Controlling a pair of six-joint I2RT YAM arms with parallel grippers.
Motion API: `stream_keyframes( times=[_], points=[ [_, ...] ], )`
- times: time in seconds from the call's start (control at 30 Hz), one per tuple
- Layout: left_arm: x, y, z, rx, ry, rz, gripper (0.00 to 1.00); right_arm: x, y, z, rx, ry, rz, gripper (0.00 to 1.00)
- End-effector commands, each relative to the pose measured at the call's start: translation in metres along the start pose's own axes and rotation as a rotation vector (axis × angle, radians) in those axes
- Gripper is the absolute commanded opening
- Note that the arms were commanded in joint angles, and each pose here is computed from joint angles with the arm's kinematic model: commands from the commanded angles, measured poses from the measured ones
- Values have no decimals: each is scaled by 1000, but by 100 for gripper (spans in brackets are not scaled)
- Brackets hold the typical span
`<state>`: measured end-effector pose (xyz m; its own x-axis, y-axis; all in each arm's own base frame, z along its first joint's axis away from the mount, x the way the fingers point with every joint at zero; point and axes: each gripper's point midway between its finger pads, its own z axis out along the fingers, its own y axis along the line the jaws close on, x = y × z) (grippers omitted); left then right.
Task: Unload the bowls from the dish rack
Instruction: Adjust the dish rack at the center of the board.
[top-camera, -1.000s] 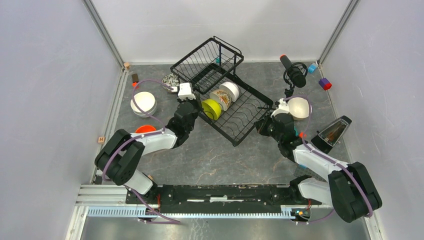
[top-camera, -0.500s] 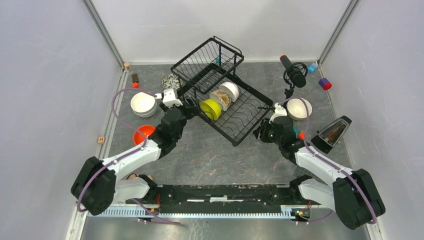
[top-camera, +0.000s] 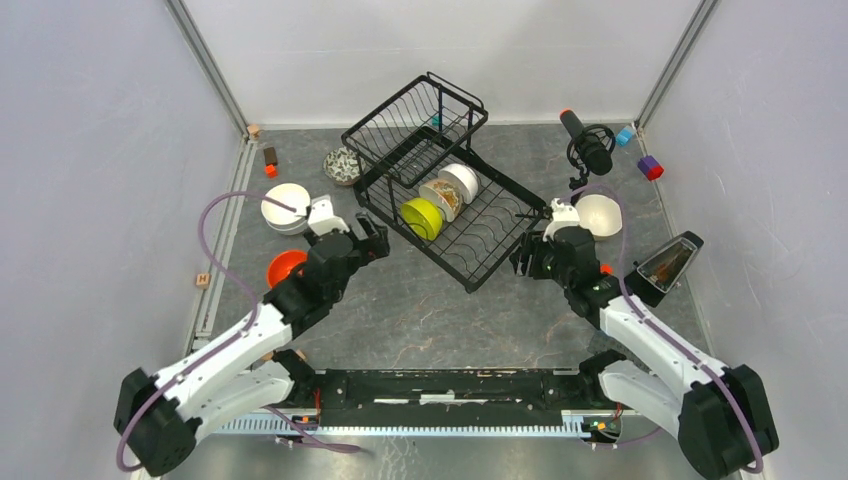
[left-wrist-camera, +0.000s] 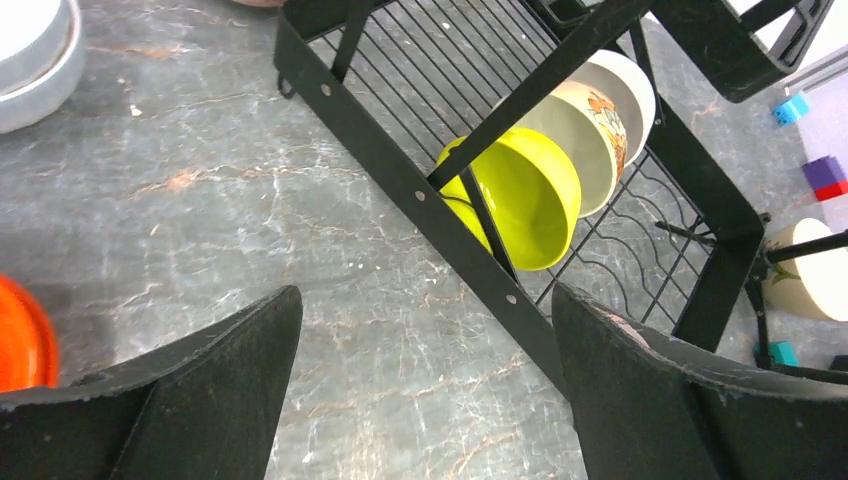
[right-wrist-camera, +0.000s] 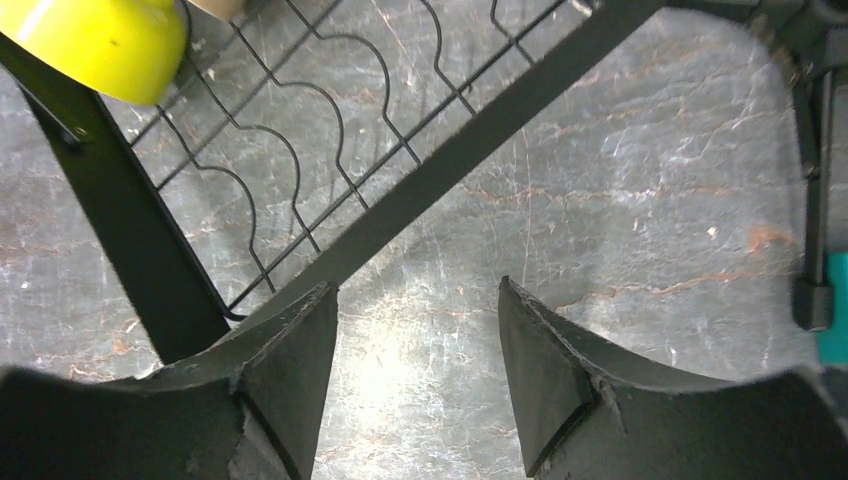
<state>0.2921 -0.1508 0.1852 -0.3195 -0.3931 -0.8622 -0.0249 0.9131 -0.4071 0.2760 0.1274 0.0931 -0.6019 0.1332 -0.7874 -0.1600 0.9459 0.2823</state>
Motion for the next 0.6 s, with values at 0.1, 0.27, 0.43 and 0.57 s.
stream_keyframes(
  times=[0.1, 0.27, 0.43, 0.57],
  points=[
    [-13, 42, -46, -152, 23, -111, 100, -44, 8, -20, -5, -120, -42, 69],
    [-13, 24, -62, -40, 82, -137, 100, -64, 24, -32, -70, -164, -34, 70],
    [3, -8, -73, 136, 184, -199, 100, -79, 46, -45, -210, -289, -56, 68],
    [37, -8, -73, 91, 321, -118, 100, -83, 50, -49, -243, -373, -55, 67]
  ],
)
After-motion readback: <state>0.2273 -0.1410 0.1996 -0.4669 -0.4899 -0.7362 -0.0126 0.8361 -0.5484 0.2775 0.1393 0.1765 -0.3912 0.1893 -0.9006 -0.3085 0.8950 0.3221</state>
